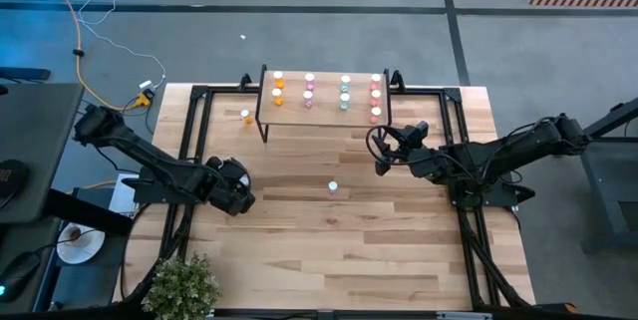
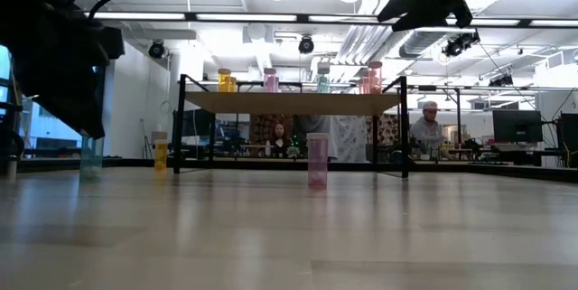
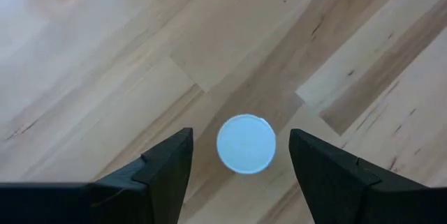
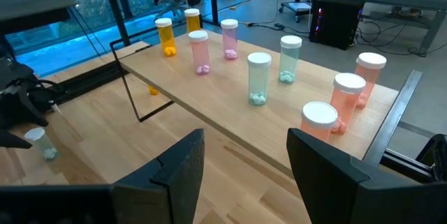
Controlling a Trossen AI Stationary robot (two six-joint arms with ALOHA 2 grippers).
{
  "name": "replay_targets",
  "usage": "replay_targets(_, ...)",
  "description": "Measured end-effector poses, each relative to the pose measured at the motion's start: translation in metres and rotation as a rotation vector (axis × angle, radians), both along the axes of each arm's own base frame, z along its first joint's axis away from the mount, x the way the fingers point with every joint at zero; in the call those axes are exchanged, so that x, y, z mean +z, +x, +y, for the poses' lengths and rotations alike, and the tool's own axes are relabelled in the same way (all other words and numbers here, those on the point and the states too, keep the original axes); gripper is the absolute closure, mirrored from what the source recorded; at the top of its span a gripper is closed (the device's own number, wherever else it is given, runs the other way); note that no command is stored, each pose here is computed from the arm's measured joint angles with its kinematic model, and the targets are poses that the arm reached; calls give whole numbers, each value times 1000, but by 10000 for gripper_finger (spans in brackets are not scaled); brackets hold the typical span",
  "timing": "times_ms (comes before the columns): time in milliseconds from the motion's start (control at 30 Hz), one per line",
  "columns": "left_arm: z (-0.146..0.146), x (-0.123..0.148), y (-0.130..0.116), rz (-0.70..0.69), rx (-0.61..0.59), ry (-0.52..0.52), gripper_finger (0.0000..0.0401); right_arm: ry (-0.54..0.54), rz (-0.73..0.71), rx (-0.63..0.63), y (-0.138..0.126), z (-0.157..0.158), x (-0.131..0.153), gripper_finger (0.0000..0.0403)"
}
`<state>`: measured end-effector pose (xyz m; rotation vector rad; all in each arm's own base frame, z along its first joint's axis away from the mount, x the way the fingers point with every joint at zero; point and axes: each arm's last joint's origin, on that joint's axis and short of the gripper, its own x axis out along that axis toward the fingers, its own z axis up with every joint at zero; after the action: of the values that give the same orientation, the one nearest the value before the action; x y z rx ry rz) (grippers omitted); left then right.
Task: Pick and place medicine bottles onto shelf by color
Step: Put the green pill bottle on the shelf aligned with the other green pill bottles
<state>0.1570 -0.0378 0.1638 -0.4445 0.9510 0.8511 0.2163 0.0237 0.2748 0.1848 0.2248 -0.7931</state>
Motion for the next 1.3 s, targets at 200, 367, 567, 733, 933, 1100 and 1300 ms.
replay_targets(200, -1, -4, 1, 35, -3, -8, 190, 0, 0, 0, 0, 0, 0, 205)
replay_targets(367, -1, -6, 2, 40, 0, 19, 218, 0, 0, 0, 0, 0, 0, 205)
replay_targets(567, -1, -6, 2, 46, -15, 27, 250, 0, 0, 0, 0, 0, 0, 205)
replay_targets(733, -1, -6, 2, 46, -15, 26, 274, 0, 0, 0, 0, 0, 0, 205)
replay_targets(933, -1, -6, 2, 50, -25, 31, 287, 0, 0, 0, 0, 0, 0, 205)
replay_targets(1100, -1, -6, 2, 56, -36, 31, 286, 0, 0, 0, 0, 0, 0, 205)
replay_targets(1300, -1, -5, 3, 62, -68, 28, 286, 34, -6, 41, 1, 1, -1, 205)
